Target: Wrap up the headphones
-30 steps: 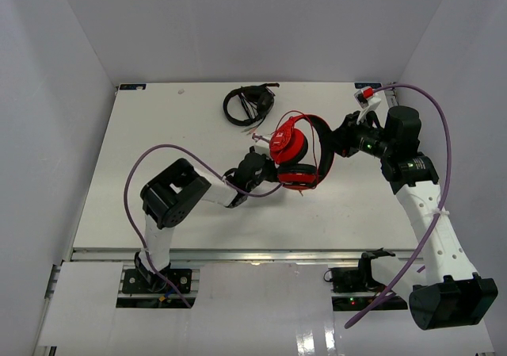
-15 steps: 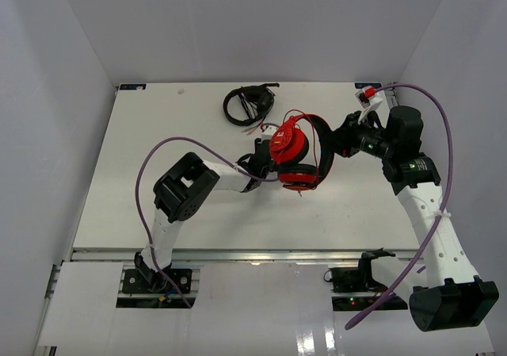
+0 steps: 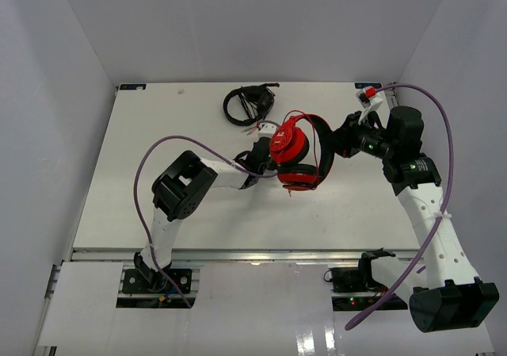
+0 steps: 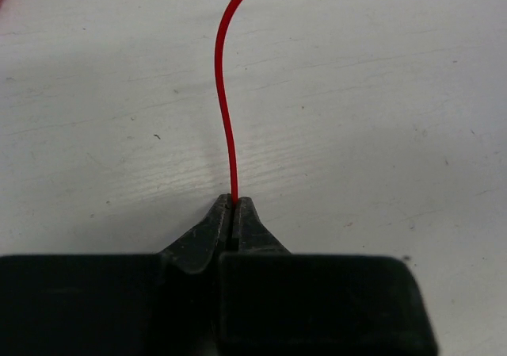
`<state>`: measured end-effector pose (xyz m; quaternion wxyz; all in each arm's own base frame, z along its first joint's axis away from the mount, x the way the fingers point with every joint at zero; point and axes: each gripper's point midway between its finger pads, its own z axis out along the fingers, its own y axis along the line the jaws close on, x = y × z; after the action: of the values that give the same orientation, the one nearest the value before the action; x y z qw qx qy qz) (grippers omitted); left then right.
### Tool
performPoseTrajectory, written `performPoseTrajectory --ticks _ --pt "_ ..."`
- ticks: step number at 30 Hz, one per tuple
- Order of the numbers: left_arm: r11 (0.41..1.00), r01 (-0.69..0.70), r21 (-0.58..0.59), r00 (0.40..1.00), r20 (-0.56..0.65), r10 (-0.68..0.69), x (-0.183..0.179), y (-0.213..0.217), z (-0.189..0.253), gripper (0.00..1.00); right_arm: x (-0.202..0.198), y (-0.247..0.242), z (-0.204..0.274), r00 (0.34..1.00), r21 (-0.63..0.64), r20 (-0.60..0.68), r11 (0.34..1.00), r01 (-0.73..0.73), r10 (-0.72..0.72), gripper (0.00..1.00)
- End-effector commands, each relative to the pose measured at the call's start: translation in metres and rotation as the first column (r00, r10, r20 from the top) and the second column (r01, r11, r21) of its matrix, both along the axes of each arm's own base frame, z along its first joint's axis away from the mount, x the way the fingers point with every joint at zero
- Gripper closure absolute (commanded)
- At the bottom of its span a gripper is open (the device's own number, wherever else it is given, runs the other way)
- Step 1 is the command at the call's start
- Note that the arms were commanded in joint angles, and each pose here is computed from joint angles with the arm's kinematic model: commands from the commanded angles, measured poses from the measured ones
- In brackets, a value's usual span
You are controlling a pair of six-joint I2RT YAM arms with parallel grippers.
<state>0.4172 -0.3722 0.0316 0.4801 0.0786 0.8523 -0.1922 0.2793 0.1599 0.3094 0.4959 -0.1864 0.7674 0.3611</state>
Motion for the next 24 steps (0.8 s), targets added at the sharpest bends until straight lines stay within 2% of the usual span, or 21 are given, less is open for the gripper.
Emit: performPoseTrajectory --ticks 1,4,7,10,12,17,24 --pt "0.991 0.13 -0.023 0.989 -0.068 -0.131 -0.02 -0.019 -0.008 1.0 -0.002 0.002 0.04 0.996 0.045 0.094 0.999 -0.009 0.005 0.92" --pt "0.98 0.189 -0.056 0.98 -0.059 -0.192 -0.03 -0.025 0.003 1.0 0.0 0.001 0.039 0.996 0.04 0.091 0.999 0.003 -0.007 0.92" --pt "0.951 0.285 -0.118 0.954 -0.066 -0.294 -0.06 -0.029 0.014 1.0 0.005 -0.003 0.04 0.995 0.038 0.087 0.999 0.039 -0.042 0.92" --pt "0.927 0.351 -0.133 0.928 -0.079 -0.363 -0.101 -0.026 0.013 1.0 0.013 -0.008 0.041 0.994 0.039 0.068 0.995 0.088 -0.091 0.92" --pt "0.916 0.384 -0.119 0.911 -0.115 -0.397 -0.132 -0.02 0.0 1.0 0.02 -0.01 0.04 0.993 0.039 0.048 0.993 0.109 -0.111 0.92" --pt "0.884 0.45 -0.125 0.876 -0.13 -0.464 -0.189 -0.019 0.003 1.0 0.032 -0.015 0.039 0.989 0.051 0.004 0.988 0.144 -0.145 0.92" --pt "0.854 0.504 -0.131 0.84 -0.155 -0.52 -0.235 -0.019 0.006 1.0 0.044 -0.024 0.038 0.983 0.054 -0.018 0.981 0.185 -0.184 0.92"
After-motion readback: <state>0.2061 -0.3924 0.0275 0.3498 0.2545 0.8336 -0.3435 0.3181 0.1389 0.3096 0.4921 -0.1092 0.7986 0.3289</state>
